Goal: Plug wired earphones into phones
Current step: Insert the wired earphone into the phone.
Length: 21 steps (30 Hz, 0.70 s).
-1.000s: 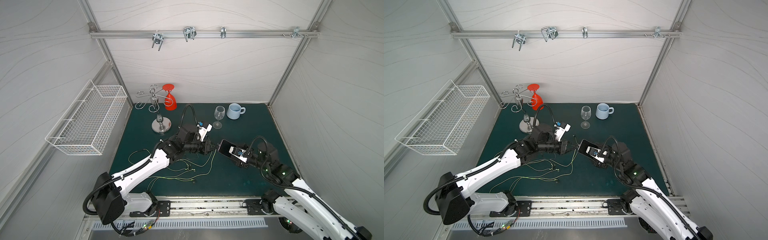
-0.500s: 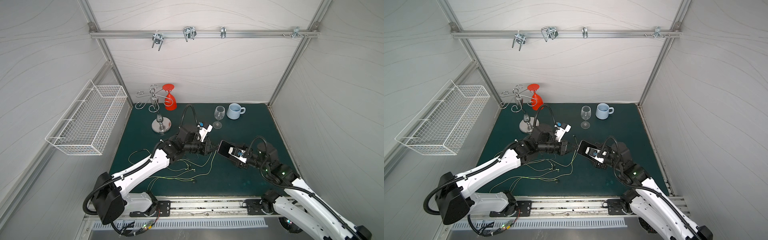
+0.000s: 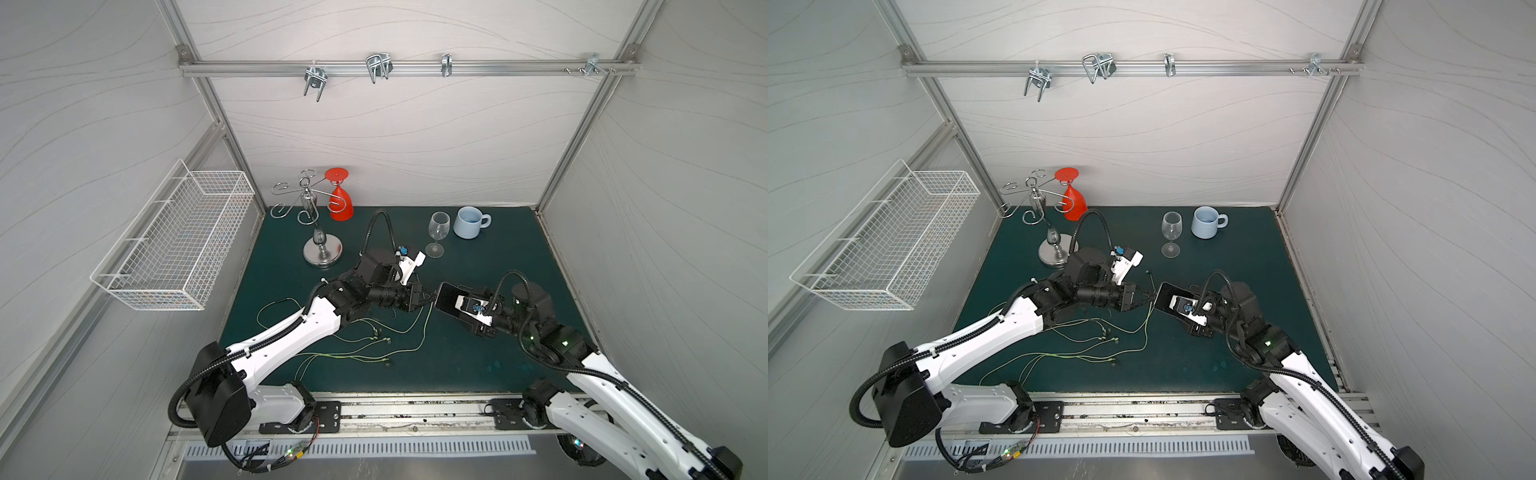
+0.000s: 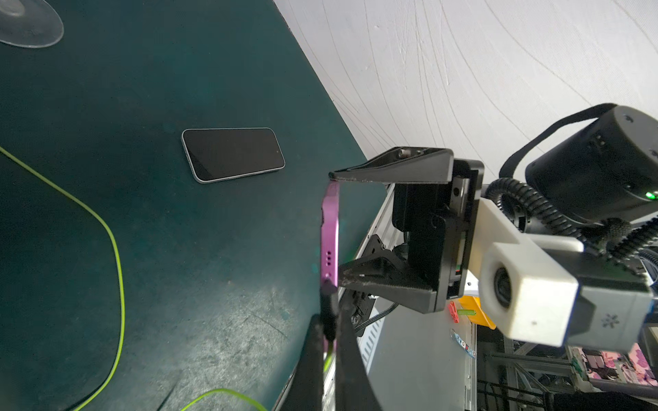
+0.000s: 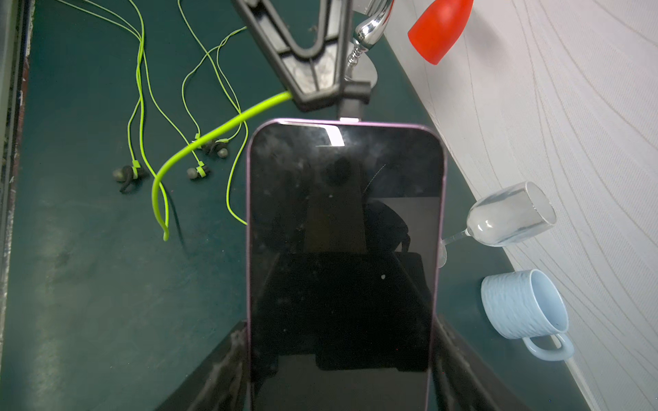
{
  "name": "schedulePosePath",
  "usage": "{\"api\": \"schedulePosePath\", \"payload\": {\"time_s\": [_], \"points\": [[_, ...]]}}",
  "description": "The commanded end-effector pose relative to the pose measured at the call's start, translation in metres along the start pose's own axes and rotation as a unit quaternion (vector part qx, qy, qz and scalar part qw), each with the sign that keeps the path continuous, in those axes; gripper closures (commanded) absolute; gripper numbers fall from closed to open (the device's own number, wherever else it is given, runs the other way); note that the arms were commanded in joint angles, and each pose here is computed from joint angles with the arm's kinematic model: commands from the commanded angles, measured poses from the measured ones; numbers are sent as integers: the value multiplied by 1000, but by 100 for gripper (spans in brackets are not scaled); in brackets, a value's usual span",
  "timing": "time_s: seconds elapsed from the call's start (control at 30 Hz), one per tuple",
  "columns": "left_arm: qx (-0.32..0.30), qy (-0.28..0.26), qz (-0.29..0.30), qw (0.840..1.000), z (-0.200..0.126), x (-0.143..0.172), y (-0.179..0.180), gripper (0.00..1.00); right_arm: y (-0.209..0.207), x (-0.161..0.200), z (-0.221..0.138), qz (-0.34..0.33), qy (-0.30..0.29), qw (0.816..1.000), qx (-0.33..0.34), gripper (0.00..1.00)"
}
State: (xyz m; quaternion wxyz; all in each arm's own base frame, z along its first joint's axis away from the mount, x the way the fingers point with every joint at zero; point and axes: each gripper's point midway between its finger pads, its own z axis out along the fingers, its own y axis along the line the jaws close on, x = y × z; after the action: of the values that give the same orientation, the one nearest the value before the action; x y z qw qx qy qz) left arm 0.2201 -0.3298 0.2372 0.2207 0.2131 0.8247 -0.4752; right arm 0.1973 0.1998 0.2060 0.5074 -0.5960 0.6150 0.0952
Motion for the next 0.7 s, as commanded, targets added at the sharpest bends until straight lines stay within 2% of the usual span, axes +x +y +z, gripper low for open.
{"api": "schedulePosePath", "payload": {"time_s": [0.0,0.1,0.2,0.33,0.4,0.6,0.67], "points": [[22,14,2,1000,8,-1,-8,100,-19,-58,-18,-52,-93,994,21,54],[9,7,14,1000,6,-4,-6,100,-10,-54,-18,-62,-81,995,-1,55],[-34,-13,35,999,-7,-10,1,81,2,-38,-20,-63,-54,996,-19,55],[-63,-48,62,995,-26,-15,2,65,15,-10,-21,-69,-9,997,-27,55],[-76,-57,72,993,-36,-15,2,59,21,9,-22,-72,28,996,-37,55],[-130,-119,93,980,-68,-12,16,45,35,58,-20,-23,96,991,-85,55],[-153,-132,93,975,-76,-10,24,44,32,73,-18,9,107,990,-89,56]]}}
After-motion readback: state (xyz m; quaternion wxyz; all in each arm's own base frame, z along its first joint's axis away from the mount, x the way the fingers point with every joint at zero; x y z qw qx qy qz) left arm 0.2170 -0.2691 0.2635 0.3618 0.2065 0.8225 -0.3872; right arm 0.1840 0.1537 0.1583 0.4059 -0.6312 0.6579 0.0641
